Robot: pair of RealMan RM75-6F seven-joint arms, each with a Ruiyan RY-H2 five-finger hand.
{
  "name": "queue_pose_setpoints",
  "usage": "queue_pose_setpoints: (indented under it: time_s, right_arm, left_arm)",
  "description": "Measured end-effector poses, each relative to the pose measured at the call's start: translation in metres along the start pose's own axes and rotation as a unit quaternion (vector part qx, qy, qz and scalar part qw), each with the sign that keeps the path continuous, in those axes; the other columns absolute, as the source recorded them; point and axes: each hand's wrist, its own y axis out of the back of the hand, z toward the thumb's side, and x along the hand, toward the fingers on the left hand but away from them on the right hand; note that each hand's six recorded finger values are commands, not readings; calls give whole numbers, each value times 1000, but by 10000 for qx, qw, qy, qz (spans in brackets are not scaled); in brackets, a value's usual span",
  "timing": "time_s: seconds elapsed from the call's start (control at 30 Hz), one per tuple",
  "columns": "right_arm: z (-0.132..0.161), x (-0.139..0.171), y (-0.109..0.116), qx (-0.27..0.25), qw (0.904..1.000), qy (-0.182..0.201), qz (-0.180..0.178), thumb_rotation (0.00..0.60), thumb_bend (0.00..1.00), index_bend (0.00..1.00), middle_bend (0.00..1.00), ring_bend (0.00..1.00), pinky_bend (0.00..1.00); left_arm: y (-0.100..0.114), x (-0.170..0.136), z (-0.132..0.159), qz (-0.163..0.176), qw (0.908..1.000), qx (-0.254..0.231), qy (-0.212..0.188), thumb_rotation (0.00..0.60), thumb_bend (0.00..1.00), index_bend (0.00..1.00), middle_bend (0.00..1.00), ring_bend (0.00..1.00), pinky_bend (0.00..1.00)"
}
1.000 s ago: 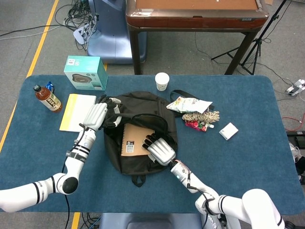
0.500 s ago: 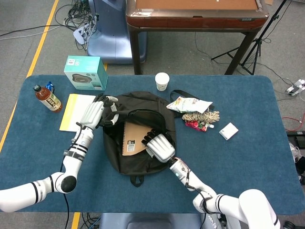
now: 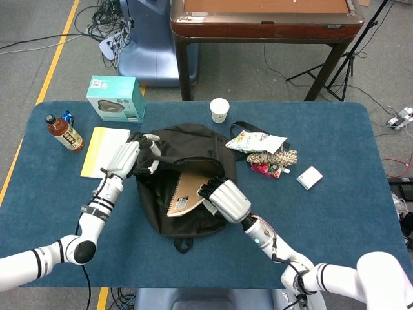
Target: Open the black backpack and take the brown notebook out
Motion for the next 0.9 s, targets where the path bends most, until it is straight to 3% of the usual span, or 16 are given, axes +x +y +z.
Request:
queue_pose_setpoints:
  time_s: [0.43,0.63,0.9]
  right_arm:
    - [5,41,95,-678,9953,-17,-691,600,548,960,612,513,466]
    - [-2,63,128,-641,9932,-160,-955,600,548,960,612,520,466]
    - [-11,85,152,-554,9925,-356,-1025,600,548,960,612,523,466]
  left_arm:
    - [2,-9,0,-15,9999,160,2,600,356,296,159,70,18]
    - [2,-20,2,-81,9994,310,-105,600,274,146,92,16,18]
    - [7,-44,0,-226,9974,660,-194,600,246,8,5,0,18]
